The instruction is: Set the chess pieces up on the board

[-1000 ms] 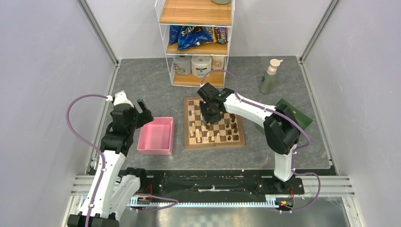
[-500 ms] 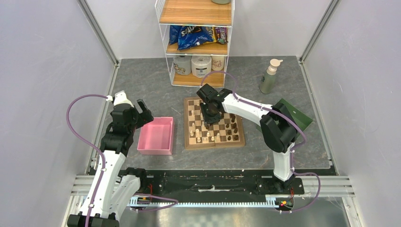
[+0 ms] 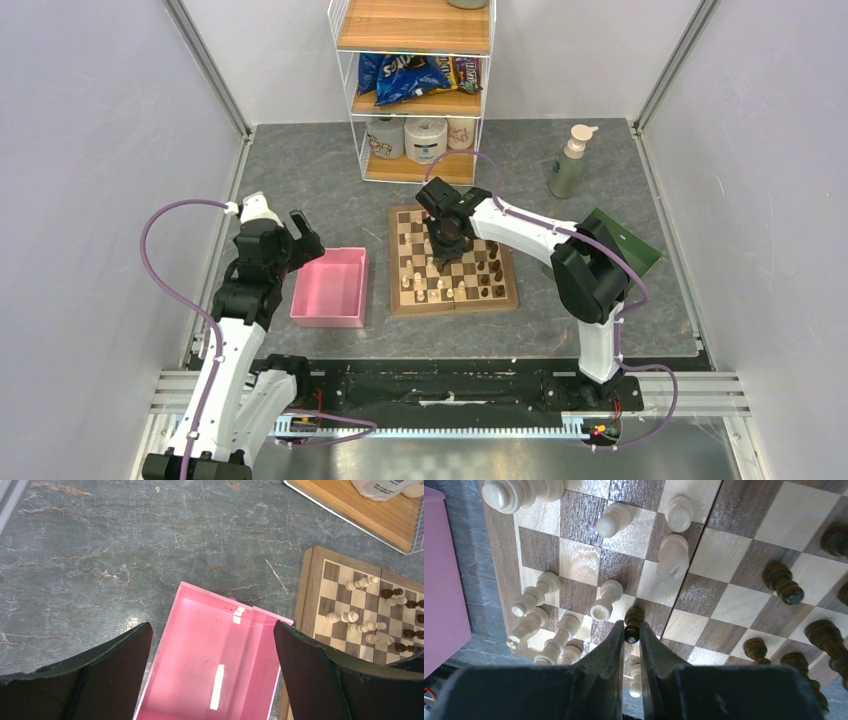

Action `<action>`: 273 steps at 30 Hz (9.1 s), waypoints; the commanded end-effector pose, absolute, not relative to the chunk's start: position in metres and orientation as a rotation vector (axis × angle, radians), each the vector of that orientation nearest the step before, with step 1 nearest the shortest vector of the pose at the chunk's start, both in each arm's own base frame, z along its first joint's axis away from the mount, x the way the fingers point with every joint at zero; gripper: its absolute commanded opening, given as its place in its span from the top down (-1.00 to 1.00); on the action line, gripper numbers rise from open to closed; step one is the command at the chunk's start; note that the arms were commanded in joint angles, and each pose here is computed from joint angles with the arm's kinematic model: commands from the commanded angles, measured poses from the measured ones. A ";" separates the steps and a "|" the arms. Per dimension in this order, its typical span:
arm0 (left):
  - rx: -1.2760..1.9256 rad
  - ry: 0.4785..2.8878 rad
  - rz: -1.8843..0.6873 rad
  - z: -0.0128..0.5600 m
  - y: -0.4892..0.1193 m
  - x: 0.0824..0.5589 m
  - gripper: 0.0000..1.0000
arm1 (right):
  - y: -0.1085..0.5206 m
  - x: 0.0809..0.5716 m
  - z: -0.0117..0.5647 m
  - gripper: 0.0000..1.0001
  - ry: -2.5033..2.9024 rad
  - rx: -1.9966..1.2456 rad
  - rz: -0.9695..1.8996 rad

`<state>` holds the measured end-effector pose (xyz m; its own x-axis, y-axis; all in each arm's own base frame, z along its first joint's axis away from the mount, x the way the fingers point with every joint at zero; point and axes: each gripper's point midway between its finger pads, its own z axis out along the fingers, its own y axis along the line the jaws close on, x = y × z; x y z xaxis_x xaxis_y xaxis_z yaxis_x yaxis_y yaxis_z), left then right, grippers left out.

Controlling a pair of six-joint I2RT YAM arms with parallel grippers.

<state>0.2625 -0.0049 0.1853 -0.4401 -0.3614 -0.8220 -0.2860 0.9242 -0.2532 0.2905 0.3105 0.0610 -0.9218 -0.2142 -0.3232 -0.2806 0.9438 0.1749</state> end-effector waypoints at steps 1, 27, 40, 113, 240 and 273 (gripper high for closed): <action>-0.480 1.997 -0.129 0.201 -0.007 0.268 -0.97 | 0.301 0.302 0.095 0.63 2.697 -0.325 0.282; -0.480 1.997 -0.131 0.201 -0.007 0.267 -0.98 | 0.215 0.327 0.075 0.63 2.733 -0.071 0.141; -0.481 2.000 -0.132 0.200 -0.008 0.268 -0.97 | 0.211 0.335 0.073 0.57 2.732 -0.051 0.141; -0.481 1.994 -0.129 0.201 -0.007 0.268 -0.97 | 0.217 0.359 0.071 0.60 2.721 -0.073 0.074; -0.480 1.990 -0.132 0.202 -0.007 0.267 -0.98 | 0.285 0.448 0.080 0.63 2.622 -0.347 0.147; -0.482 1.992 -0.126 0.201 -0.006 0.267 -0.97 | 0.226 0.417 0.101 0.63 2.586 -0.036 0.177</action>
<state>0.2616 -0.0047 0.1884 -0.4296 -0.3623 -0.8272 -0.2831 0.9238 -0.2576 0.4099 0.2274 0.1002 -0.8630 -0.0248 -0.5045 -0.0880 0.9909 0.1019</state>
